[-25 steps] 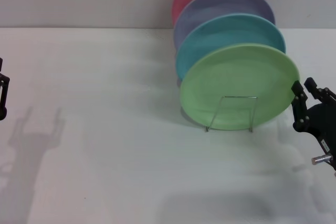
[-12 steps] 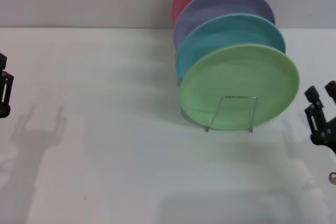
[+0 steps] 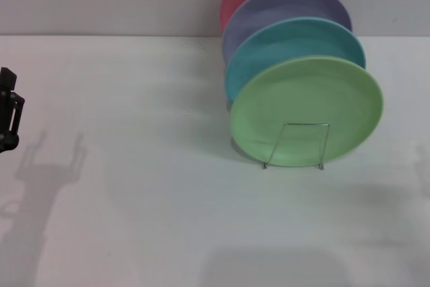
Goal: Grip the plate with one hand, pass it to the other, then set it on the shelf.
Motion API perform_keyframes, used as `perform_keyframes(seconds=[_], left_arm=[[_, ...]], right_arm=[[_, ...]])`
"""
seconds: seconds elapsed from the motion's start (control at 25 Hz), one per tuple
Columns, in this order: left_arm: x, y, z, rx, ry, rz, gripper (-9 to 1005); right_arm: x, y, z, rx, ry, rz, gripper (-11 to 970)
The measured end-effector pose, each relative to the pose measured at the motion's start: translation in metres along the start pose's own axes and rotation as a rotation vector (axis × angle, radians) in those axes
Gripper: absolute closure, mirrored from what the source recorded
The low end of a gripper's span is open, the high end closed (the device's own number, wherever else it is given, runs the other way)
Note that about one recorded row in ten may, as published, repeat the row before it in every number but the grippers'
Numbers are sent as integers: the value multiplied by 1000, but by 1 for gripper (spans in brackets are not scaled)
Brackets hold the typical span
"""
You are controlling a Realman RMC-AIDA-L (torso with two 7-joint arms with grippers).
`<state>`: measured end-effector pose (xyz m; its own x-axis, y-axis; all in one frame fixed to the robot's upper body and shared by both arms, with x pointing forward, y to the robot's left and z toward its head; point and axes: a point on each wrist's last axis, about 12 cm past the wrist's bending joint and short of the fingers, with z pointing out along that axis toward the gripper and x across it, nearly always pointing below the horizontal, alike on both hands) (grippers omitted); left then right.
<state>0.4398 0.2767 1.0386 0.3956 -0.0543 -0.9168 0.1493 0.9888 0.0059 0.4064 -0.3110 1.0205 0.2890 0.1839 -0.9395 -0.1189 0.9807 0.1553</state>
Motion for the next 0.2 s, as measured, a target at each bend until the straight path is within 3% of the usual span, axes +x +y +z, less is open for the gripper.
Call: perform_keyframes(seconds=[0.12,0.2], left_arm=[[3,-1,3,10,18,-2,350],[4,-2,4,13,25,-2,350]], right_arm=[[-6,-19,4,75,-37,-10,441],[-8,-22,5,92,-48,-19,416]])
